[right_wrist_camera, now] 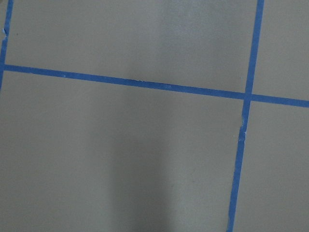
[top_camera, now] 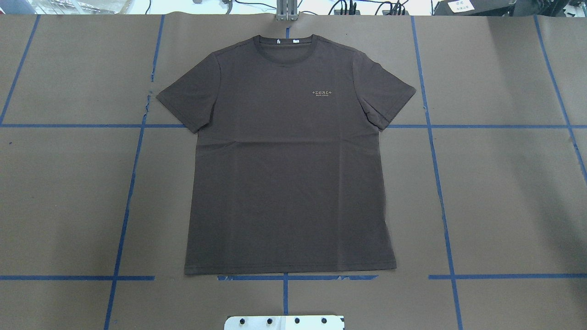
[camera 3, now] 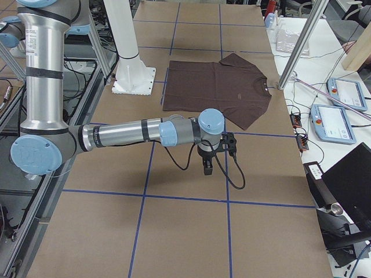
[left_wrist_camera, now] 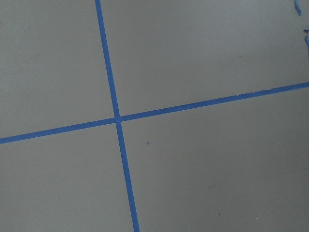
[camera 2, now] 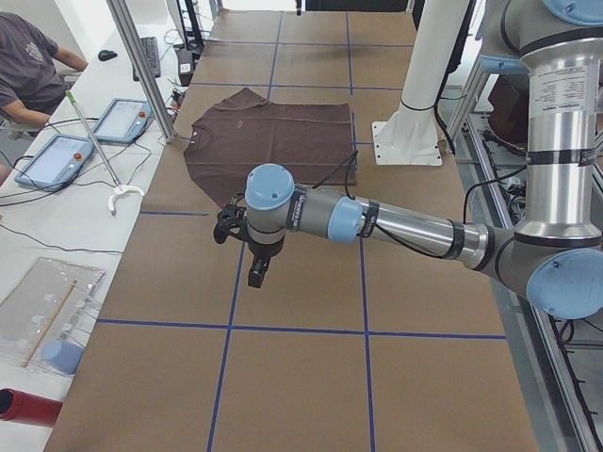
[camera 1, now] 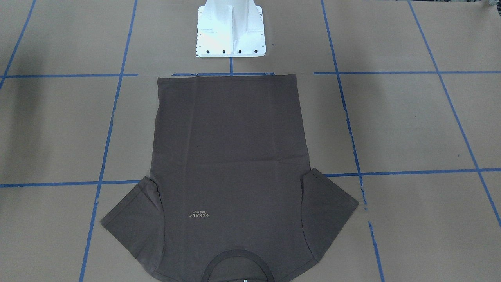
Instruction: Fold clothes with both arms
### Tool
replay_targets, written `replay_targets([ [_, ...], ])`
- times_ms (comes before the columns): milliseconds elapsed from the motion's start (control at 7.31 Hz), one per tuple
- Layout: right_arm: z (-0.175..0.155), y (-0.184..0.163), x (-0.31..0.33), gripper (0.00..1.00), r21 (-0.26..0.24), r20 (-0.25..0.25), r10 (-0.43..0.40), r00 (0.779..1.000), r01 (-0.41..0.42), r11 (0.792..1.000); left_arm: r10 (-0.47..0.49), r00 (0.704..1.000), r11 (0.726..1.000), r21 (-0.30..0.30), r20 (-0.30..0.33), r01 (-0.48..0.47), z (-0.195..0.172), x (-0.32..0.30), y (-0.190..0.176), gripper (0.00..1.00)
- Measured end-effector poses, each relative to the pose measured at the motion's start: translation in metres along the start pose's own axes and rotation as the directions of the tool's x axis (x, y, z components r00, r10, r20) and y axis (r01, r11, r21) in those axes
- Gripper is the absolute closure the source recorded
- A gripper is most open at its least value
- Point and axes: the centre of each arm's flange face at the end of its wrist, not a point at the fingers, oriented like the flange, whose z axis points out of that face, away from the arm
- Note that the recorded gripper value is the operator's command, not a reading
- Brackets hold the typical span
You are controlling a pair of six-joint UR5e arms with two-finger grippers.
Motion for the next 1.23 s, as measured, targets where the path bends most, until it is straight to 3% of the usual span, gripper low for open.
replay_targets([
  [410,0.021,-0.027,-0.054,0.0,-0.023,-0.003,0.077,0.997,-0.077,0.997,0.005,1.0,1.0,0.006,0.003,-0.005,-0.001,0.001,-0.002,0.0],
  [547,0.028,-0.038,-0.071,0.0,-0.011,0.005,0.064,0.998,-0.064,0.998,0.005,1.0,1.0,0.004,0.002,-0.005,0.0,0.0,-0.002,0.0],
  [821,0.047,-0.092,-0.118,0.01,0.016,0.038,0.124,0.992,-0.124,0.992,0.004,1.0,1.0,0.007,-0.011,-0.004,-0.001,0.002,-0.001,0.0],
  [958,0.065,-0.132,-0.157,0.13,0.034,0.053,0.193,0.98,-0.195,0.98,-0.007,0.999,1.0,0.009,-0.04,0.007,-0.002,0.007,-0.001,0.0],
  [1231,0.116,-0.204,-0.23,0.18,0.115,0.056,0.321,0.945,-0.326,0.938,-0.007,0.996,1.0,0.027,-0.091,0.009,-0.008,0.018,-0.002,0.0],
])
